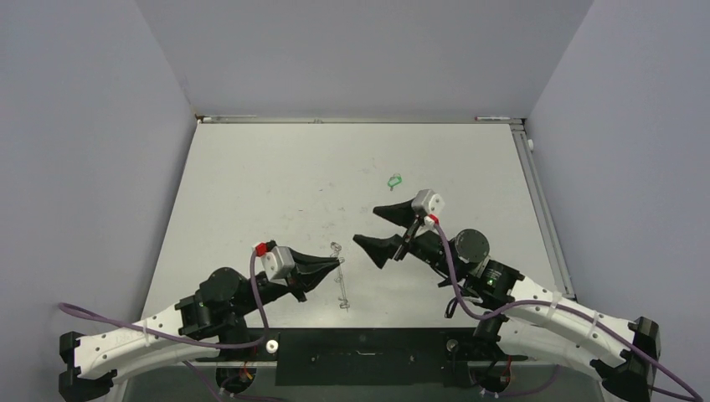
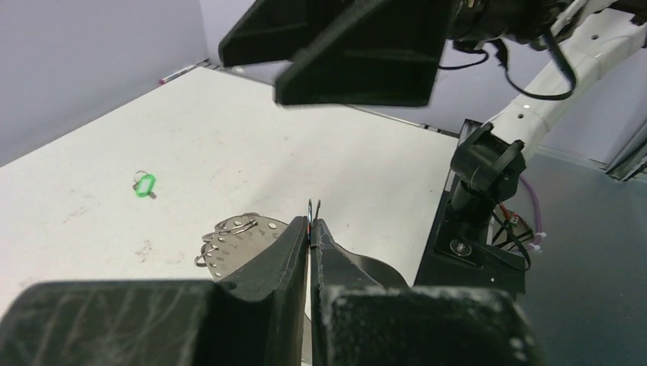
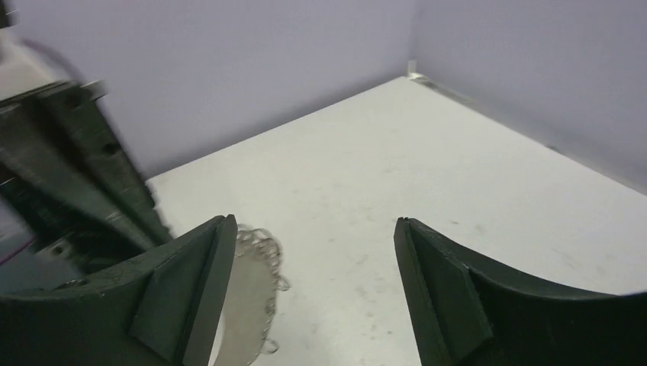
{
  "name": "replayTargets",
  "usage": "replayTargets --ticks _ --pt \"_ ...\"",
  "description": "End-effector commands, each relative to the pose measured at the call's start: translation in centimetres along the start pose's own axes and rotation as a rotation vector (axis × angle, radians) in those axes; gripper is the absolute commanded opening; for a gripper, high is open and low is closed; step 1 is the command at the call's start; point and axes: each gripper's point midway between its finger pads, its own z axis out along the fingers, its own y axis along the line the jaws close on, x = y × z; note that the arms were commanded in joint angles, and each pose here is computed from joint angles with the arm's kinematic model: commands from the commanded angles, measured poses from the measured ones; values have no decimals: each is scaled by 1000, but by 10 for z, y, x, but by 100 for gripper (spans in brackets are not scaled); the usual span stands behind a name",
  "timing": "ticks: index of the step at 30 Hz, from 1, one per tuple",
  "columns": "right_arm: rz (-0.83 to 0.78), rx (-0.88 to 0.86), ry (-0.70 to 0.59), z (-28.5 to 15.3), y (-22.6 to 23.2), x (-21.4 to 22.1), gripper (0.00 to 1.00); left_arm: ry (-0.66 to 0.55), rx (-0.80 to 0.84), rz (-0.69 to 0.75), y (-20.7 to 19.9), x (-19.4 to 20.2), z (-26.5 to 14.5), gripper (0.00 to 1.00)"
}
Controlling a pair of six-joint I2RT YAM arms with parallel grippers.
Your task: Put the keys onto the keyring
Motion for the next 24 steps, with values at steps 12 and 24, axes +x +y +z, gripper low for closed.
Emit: replayTargets --ticks 12,24 --pt "328 1153 267 -42 -201 71 92 268 -206 -98 23 -8 -9 0" --pt "341 1012 573 3 -325 152 80 310 -249 -47 35 3 -38 0"
